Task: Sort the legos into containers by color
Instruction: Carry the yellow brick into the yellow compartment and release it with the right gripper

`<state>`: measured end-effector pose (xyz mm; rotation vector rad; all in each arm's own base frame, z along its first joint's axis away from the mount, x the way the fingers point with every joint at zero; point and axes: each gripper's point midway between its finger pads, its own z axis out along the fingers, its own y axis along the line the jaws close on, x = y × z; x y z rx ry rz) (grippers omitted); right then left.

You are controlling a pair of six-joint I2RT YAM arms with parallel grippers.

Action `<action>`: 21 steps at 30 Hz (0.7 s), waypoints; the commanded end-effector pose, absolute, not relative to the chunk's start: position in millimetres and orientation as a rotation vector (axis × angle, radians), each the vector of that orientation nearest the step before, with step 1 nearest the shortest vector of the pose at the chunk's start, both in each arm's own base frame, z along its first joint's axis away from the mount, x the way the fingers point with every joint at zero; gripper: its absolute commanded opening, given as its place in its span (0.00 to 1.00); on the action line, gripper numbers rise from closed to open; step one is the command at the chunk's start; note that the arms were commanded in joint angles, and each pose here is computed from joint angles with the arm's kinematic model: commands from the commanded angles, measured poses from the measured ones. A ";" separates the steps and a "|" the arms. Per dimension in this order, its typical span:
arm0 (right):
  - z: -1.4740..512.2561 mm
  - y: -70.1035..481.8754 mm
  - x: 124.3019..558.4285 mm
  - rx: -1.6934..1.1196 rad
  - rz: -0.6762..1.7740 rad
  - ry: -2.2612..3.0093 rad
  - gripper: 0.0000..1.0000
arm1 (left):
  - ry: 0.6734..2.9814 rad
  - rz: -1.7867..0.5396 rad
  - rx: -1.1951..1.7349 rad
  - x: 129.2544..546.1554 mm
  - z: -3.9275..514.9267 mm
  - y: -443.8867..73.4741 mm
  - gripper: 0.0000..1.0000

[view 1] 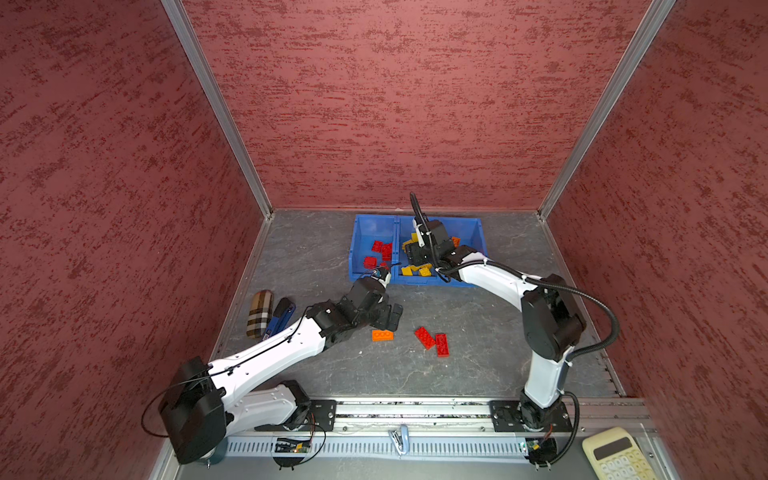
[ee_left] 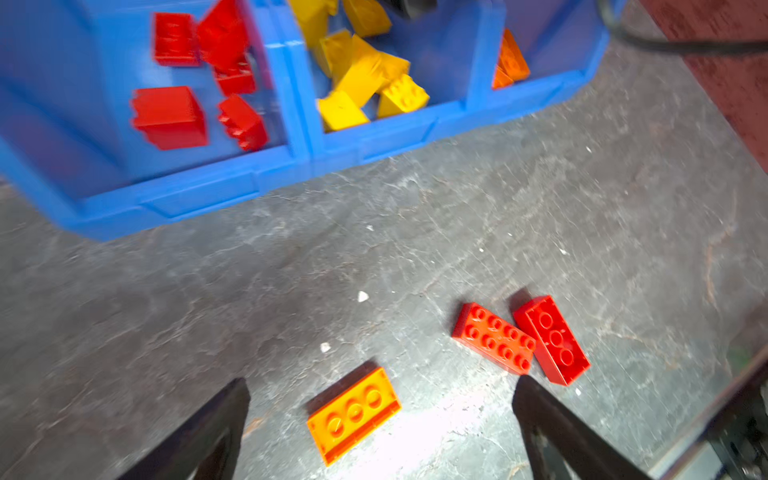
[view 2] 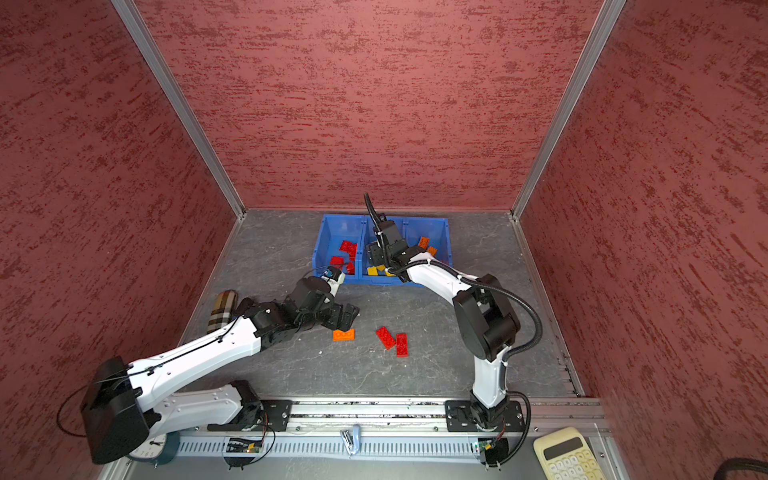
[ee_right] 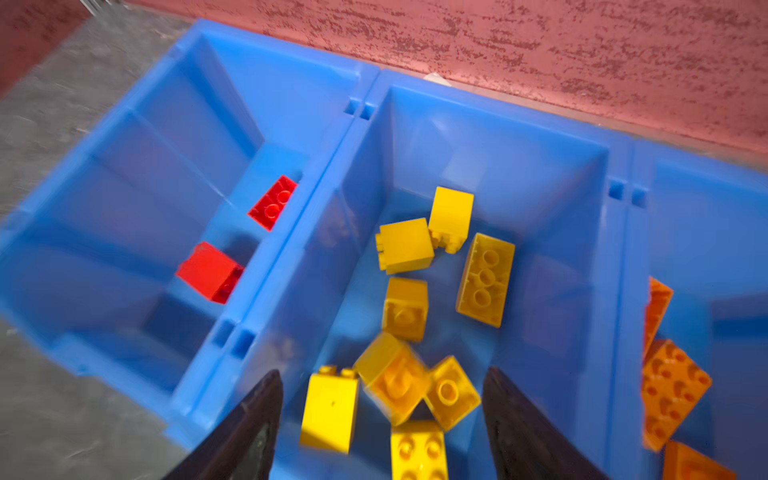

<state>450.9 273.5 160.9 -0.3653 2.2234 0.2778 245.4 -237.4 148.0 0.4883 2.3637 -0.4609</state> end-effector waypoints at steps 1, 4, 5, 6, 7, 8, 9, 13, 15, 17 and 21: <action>194.8 271.9 426.6 -0.396 0.368 2.169 0.81 | 2.269 -0.554 0.610 246.1 167.5 -266.7 0.99; 209.0 259.8 407.5 -0.354 0.410 2.129 0.89 | 2.251 -0.502 0.644 249.0 164.7 -273.2 1.00; 213.3 255.2 400.8 -0.333 0.425 2.113 0.99 | 2.247 -0.487 0.660 249.2 163.5 -275.3 0.99; 216.6 249.4 394.8 -0.306 0.435 2.095 0.99 | 2.245 -0.480 0.673 249.6 162.4 -277.2 0.99; 219.0 244.0 390.0 -0.277 0.441 2.082 0.99 | 2.244 -0.482 0.686 249.3 161.3 -279.7 0.99; 224.3 237.5 384.4 -0.243 0.450 2.062 0.99 | 2.243 -0.486 0.702 248.8 159.5 -282.3 1.00; 227.2 229.1 379.3 -0.200 0.447 2.050 0.99 | 2.242 -0.493 0.720 248.3 158.1 -286.0 0.99; 220.2 201.6 362.1 -0.068 0.411 2.090 0.99 | 2.231 -0.474 0.780 249.2 150.6 -298.9 0.99; 216.8 186.4 351.5 -0.007 0.380 2.102 0.99 | 2.249 -0.476 0.868 242.4 140.0 -308.1 0.99; 213.2 173.0 342.0 0.049 0.374 2.081 0.99 | 2.289 -0.432 0.973 234.6 124.6 -313.7 0.99; 207.0 149.2 327.4 0.184 0.396 2.009 0.99 | 2.368 -0.258 1.150 222.4 96.4 -315.0 1.00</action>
